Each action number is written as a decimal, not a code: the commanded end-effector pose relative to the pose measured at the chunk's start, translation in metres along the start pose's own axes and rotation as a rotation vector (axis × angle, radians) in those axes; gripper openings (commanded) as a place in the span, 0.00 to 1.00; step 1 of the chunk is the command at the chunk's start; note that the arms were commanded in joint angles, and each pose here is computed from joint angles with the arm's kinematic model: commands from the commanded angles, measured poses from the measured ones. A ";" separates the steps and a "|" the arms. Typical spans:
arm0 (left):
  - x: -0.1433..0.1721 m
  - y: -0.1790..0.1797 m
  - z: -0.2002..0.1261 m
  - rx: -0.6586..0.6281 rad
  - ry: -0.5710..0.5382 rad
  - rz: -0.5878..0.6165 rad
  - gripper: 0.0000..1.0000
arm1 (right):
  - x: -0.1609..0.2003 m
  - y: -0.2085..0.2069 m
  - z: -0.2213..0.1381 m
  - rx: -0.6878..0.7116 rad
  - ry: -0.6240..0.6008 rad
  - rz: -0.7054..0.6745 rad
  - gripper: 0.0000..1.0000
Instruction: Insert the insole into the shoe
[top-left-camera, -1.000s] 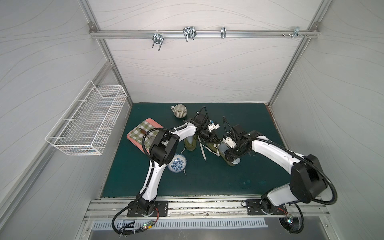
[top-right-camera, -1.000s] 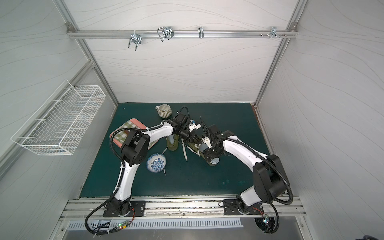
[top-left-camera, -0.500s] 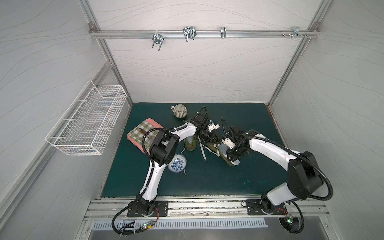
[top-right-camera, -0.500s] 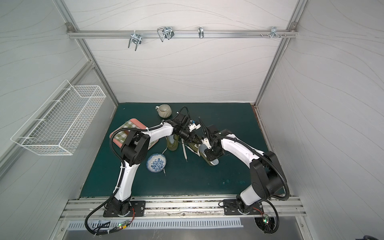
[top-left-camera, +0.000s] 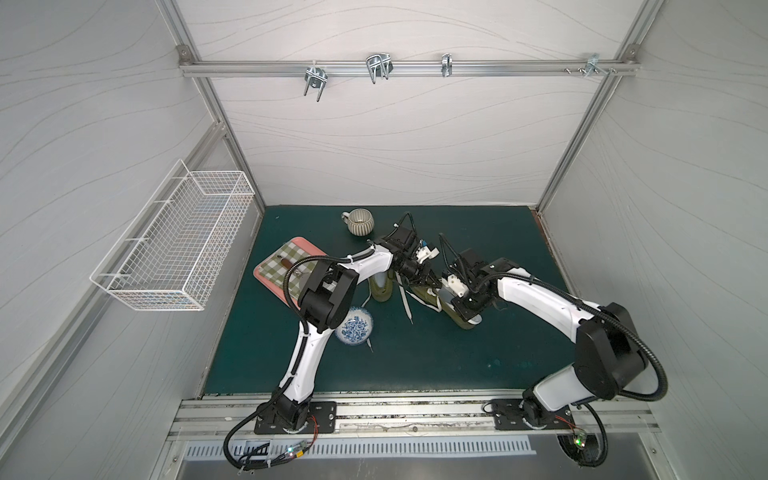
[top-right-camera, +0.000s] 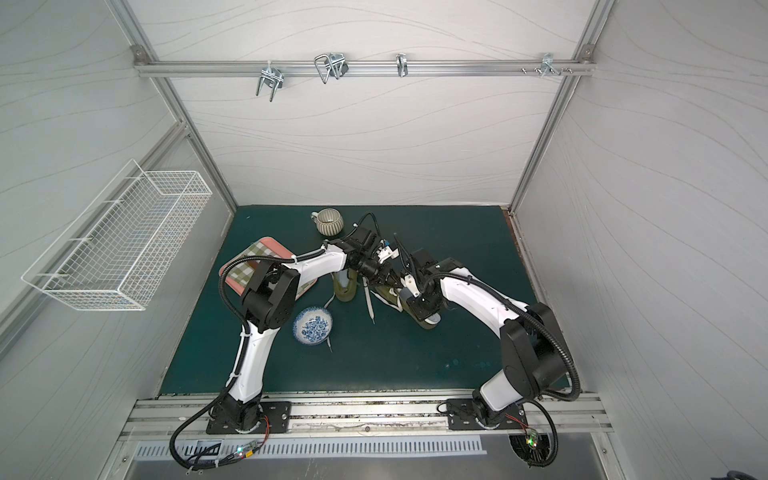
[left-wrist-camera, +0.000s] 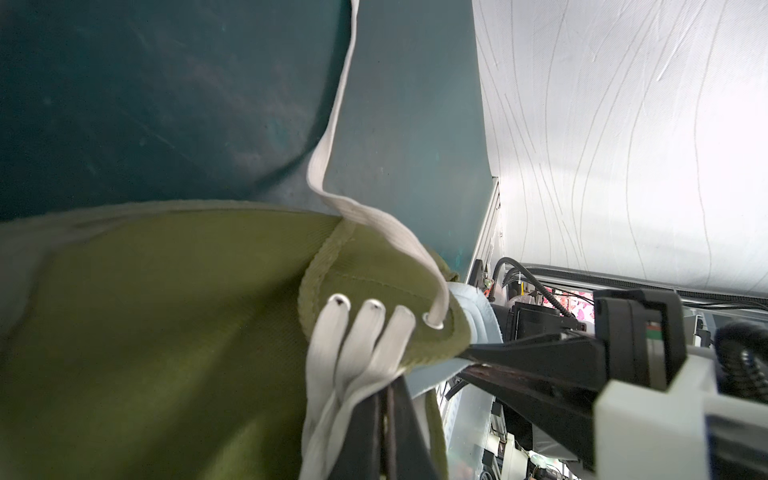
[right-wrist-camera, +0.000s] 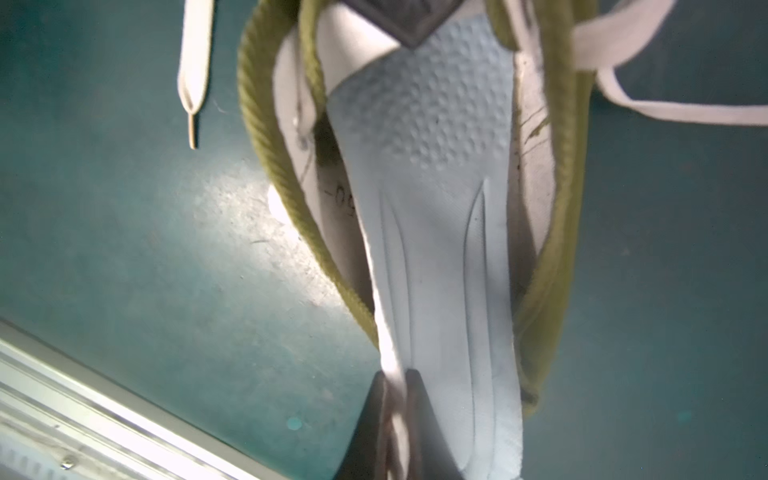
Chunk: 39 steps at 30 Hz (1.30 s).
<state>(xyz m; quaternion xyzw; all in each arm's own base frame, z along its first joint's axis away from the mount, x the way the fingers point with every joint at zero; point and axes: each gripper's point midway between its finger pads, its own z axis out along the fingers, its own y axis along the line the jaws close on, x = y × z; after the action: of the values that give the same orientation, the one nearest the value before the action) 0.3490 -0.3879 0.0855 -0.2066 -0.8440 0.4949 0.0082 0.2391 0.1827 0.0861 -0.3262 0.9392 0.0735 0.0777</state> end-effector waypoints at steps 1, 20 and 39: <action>-0.006 -0.017 -0.011 0.002 -0.026 0.046 0.00 | -0.007 0.003 -0.008 -0.001 -0.030 -0.038 0.01; -0.003 -0.016 -0.006 0.033 -0.008 0.030 0.00 | -0.049 -0.005 0.017 0.050 -0.180 -0.258 0.00; -0.003 -0.006 -0.022 -0.145 -0.147 -0.099 0.00 | 0.017 -0.022 -0.049 0.020 -0.112 0.579 0.55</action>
<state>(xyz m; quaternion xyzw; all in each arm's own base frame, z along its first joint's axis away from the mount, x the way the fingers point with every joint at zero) 0.3451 -0.3707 0.0881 -0.1447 -0.8822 0.4480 -0.0092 0.2568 0.1602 0.1387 -0.1696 0.9659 0.0777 0.1792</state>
